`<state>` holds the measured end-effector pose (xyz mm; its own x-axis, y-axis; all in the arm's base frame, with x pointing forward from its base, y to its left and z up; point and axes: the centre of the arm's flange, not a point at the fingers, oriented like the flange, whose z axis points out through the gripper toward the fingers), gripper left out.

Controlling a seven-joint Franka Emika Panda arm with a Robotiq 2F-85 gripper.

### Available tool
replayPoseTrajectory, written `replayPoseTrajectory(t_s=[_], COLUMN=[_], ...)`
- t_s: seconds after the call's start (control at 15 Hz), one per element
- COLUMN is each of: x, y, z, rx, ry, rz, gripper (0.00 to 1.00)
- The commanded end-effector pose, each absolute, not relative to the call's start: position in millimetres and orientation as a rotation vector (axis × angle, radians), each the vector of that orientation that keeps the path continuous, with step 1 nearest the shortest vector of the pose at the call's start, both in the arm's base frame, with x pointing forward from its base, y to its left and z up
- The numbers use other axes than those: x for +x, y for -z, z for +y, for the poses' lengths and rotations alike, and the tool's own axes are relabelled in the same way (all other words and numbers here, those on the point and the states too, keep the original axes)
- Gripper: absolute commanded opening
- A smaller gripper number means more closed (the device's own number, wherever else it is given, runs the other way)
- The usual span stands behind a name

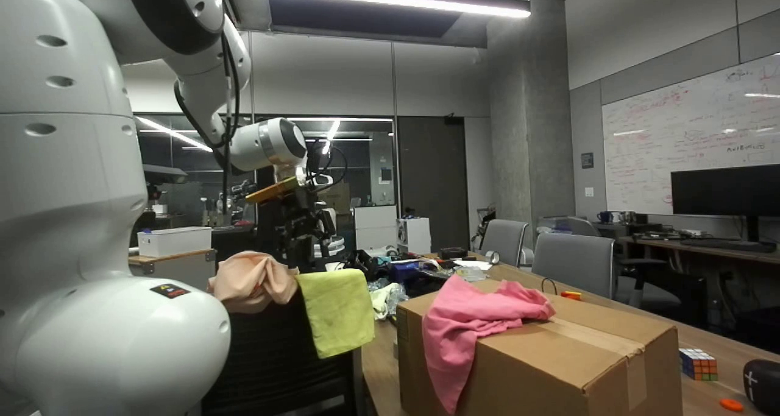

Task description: Move the pink and peach shirt and the green towel to the top of the box

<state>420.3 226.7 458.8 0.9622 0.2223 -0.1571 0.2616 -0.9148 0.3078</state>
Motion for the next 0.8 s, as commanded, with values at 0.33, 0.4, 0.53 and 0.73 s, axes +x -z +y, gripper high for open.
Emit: replayPoseTrajectory(t_s=[0.33, 0.4, 0.53, 0.73], x=[413, 413, 413, 411], y=[-477, -478, -481, -485], z=[238, 238, 240, 246], rx=[2.939, 2.942, 2.947, 2.957], ry=[0.183, 0.193, 0.201, 0.192], rz=[0.445, 0.452, 0.492, 0.611], gripper=[1.00, 1.00, 1.00, 1.00])
